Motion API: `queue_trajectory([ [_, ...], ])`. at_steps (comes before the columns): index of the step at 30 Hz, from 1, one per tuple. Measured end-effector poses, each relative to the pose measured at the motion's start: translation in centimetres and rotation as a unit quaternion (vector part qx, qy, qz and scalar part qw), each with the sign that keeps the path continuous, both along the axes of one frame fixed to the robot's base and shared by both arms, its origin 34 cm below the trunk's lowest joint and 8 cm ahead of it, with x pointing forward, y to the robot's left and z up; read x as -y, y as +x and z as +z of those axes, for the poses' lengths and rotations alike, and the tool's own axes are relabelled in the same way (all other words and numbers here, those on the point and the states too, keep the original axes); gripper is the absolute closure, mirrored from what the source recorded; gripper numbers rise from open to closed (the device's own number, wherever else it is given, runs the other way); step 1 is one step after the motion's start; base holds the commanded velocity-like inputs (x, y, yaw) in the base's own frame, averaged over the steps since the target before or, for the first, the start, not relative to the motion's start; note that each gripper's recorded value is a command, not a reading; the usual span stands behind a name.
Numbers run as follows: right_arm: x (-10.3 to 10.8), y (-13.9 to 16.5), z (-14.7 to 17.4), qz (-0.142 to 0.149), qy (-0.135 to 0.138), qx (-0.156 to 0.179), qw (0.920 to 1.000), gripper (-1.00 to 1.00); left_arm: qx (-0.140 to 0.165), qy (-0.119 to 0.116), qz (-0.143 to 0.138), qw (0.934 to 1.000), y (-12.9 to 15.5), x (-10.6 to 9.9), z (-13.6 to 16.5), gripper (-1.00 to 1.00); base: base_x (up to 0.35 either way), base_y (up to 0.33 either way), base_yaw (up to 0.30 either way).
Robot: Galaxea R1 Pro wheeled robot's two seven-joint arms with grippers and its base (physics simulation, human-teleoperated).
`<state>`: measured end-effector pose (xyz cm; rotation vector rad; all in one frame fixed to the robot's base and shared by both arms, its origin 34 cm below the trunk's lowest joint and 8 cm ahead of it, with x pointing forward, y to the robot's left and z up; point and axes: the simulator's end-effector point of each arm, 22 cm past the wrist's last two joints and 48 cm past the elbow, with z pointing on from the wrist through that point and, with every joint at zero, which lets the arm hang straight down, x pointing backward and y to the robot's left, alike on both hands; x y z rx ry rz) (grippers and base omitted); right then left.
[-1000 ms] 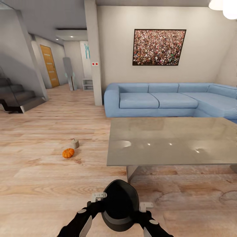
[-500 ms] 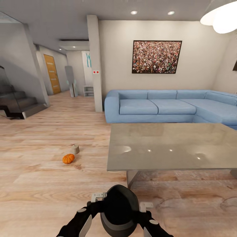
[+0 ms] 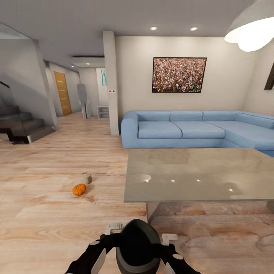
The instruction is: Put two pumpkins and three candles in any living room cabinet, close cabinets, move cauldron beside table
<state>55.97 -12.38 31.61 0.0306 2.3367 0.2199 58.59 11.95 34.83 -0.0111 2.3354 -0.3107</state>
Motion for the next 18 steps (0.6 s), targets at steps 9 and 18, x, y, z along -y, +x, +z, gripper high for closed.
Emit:
queue_trajectory([
  [9, 0.1, 0.5, 2.0, 0.0, 0.0, -0.001, 1.0, -1.0, -0.001, 0.0, 0.001, 1.0, 0.5, -0.1, 2.0, -1.0, -0.041, 0.0, 0.0],
  [18, 0.1, 1.0, 4.0, -0.001, 0.0, -0.001, 1.0, -1.0, -0.002, 0.0, 0.0, 1.0, 1.0, -0.1, 3.9, -1.0, -0.042, 0.009, 0.0],
])
